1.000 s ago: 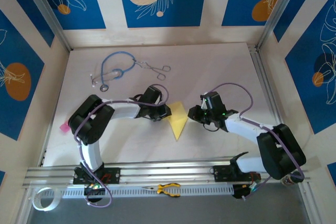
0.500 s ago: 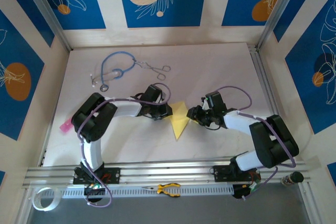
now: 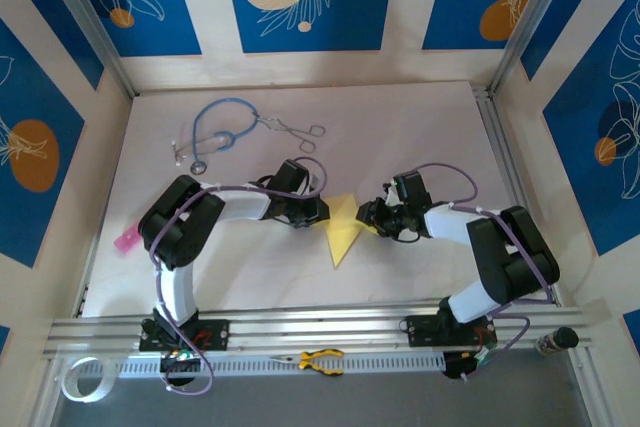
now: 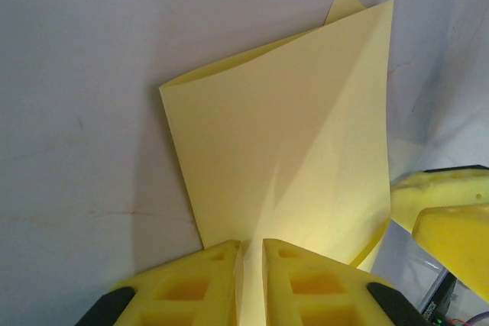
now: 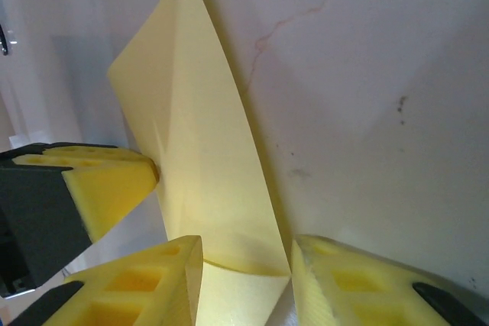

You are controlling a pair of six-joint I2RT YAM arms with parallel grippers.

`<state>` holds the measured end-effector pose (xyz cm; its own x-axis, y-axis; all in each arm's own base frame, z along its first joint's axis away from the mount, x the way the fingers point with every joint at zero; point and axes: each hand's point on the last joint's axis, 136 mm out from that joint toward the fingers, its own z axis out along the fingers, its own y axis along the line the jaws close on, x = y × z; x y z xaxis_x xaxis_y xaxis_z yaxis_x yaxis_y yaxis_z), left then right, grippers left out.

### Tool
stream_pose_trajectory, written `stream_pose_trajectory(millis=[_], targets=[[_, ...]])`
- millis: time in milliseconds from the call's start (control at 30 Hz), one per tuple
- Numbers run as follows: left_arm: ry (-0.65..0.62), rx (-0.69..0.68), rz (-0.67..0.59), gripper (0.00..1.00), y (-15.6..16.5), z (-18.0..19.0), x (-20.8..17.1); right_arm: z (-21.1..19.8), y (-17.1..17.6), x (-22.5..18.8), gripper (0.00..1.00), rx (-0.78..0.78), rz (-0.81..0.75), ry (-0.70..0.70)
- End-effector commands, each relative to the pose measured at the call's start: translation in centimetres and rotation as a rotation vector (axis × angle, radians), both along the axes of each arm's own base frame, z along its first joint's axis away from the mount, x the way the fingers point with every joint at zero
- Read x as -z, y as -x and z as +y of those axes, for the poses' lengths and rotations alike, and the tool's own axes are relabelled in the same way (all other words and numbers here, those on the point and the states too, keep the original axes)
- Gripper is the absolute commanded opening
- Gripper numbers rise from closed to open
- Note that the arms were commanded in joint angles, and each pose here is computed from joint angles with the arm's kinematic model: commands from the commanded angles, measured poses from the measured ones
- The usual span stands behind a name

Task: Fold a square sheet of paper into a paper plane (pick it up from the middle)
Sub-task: Fold the wing for the fifth time at the center of the table.

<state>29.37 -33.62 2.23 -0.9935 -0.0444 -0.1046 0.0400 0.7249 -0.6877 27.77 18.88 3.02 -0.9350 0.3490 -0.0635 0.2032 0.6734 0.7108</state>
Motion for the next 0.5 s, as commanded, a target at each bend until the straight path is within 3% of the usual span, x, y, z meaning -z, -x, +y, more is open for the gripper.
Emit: stream_pose_trajectory(millis=[0,233,467], targets=[[-0.048,0.02,0.036,0.17,0.6,0.5,1.9,0.7,-0.4,-0.6,0.36,-0.026,0.0,-0.038],[-0.049,0.023,0.039,0.17,0.7,0.5,2.1,0.7,-0.5,-0.9,0.36,-0.033,-0.009,-0.052],[-0.05,0.034,0.04,0.17,0.7,0.5,2.5,1.5,-0.9,-2.0,0.33,-0.104,-0.027,-0.15]])
